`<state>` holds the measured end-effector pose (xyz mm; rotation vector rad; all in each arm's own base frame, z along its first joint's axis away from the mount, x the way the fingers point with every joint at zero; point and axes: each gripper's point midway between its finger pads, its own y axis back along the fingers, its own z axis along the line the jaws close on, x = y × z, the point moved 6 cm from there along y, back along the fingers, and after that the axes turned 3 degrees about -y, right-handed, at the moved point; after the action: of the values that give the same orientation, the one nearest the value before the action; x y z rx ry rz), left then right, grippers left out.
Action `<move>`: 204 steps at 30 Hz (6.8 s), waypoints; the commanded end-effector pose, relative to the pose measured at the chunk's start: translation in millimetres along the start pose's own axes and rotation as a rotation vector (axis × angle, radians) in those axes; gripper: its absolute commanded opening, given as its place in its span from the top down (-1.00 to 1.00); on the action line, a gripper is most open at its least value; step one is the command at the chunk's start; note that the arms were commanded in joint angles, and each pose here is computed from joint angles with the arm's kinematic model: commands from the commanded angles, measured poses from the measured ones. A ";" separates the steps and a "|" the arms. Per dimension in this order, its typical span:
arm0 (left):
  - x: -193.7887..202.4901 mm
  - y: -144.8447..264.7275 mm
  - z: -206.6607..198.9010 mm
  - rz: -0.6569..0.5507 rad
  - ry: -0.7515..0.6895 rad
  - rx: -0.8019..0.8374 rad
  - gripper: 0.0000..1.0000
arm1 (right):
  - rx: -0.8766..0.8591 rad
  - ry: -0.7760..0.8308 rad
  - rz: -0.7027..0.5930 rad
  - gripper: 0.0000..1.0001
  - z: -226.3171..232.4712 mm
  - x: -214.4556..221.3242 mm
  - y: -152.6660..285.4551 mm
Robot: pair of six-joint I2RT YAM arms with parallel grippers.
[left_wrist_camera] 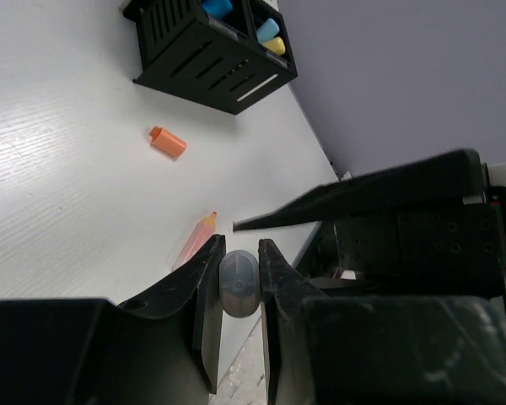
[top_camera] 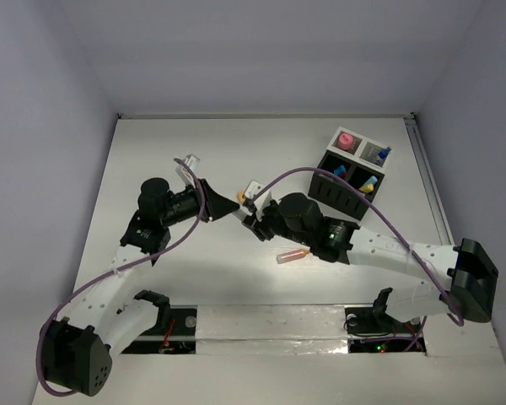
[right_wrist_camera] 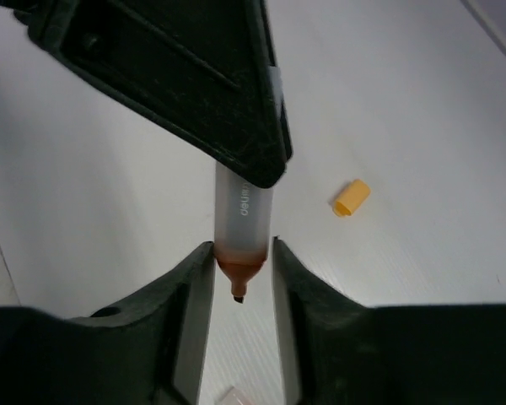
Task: Sort the stationery into containers
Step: Pick up the pen from the center of the board, then close the pen cap on the pen.
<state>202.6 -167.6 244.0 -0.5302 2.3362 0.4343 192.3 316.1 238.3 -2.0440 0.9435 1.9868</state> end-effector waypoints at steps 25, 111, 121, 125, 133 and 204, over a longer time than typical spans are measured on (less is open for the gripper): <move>-32.3 32.5 -26.4 -0.474 -0.016 0.025 1.00 | -0.202 -0.528 -0.285 0.85 32.3 -55.6 16.8; 13.3 40.9 -47.4 -0.164 -0.090 0.226 -0.06 | -0.534 -0.713 -0.063 1.00 -44.9 -55.1 56.7; 26.1 34.3 -42.4 -0.040 -0.121 0.315 -0.27 | -0.822 -0.674 -0.034 1.00 -22.7 -51.2 73.4; 26.8 36.0 -47.3 -0.030 -0.120 0.360 -0.27 | -0.828 -0.683 -0.036 1.00 -23.7 -49.6 68.9; 33.8 35.4 -44.8 0.015 -0.094 0.390 -0.08 | -0.845 -0.700 -0.022 1.00 -20.6 -48.8 48.8; -1.8 38.2 -32.8 -0.281 -0.181 0.029 1.00 | 0.543 -0.692 0.602 0.08 -129.2 133.6 41.9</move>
<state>170.3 -148.5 262.9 -0.7558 2.1044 0.3616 268.9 182.2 132.8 -0.7418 1.6923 2.1842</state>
